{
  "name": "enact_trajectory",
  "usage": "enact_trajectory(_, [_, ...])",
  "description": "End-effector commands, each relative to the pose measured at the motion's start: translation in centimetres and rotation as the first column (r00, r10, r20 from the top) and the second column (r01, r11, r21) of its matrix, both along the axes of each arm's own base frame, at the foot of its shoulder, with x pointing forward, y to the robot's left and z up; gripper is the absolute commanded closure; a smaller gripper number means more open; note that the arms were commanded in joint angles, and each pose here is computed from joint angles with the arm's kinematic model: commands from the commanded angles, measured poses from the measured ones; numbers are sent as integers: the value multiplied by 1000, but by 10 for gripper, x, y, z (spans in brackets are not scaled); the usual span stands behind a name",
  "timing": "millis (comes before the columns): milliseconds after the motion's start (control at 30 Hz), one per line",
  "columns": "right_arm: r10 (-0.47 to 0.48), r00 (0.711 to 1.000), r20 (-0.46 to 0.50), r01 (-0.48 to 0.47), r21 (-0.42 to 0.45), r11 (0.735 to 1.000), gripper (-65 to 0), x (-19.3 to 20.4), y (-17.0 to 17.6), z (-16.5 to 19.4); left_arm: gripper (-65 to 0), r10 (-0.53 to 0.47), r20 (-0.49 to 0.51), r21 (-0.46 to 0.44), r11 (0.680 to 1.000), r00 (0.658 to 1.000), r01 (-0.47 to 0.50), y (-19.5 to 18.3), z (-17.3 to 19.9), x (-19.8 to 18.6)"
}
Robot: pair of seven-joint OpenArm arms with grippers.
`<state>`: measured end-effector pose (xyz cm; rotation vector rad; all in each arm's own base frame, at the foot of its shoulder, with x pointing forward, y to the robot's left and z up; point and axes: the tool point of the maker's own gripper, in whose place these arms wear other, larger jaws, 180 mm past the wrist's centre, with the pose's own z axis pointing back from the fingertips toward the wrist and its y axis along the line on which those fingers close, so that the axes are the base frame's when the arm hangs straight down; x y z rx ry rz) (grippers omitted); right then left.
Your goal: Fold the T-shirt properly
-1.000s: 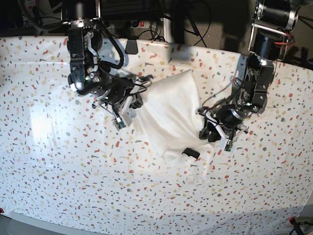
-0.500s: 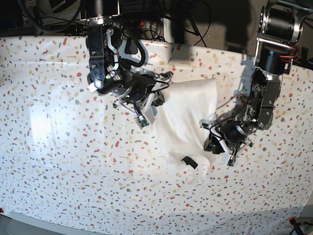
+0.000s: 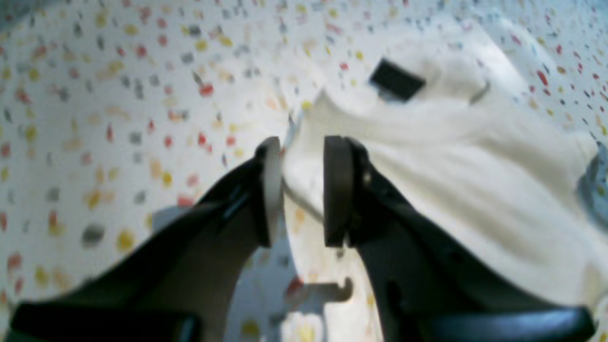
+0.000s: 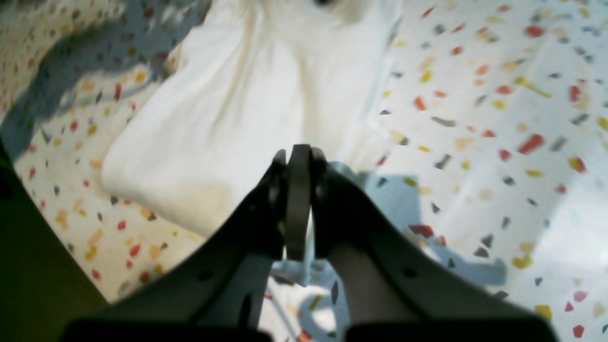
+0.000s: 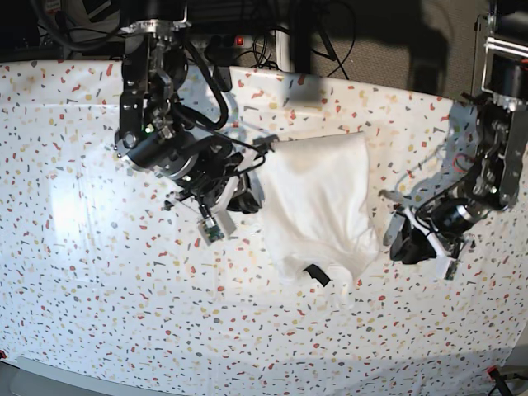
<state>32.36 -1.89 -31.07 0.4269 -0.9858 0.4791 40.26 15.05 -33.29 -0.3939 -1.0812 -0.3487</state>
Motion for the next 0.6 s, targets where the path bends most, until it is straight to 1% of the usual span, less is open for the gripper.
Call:
enact_trajectory(0, [-12,999,50,9,53,999,0,4,-2,18,-136,21,82,-47,999,996,-17,8,27,4])
enact_trajectory(67, [-57,997,43,53,77,996,0,2,-16,18,-136,62,99,-88,995,993,-54,19,32,-11])
enact_trajectory(133, [-107,994,32,105,73,992,0,-2,-34,15,-136,102,119,-106,990,988,-89,32,40,-28])
enact_trajectory(233, [-177,984,14,175,80,981,0,-15,-57,11,-136,147,142,-96,986,979,-134,50,49,-55])
enact_trajectory(300, [-213,977,1,212,89,973,0,-27,-70,10,-136,170,140,-81,984,975,-160,61,49,-73])
enact_trajectory(400, [-262,965,-25,263,52,963,0,-48,-89,3,-136,204,101,-52,979,974,-199,76,40,-101])
enact_trajectory(567, [-335,938,-85,334,-23,942,0,-91,-117,-10,-136,263,0,-11,965,965,-263,99,12,-150])
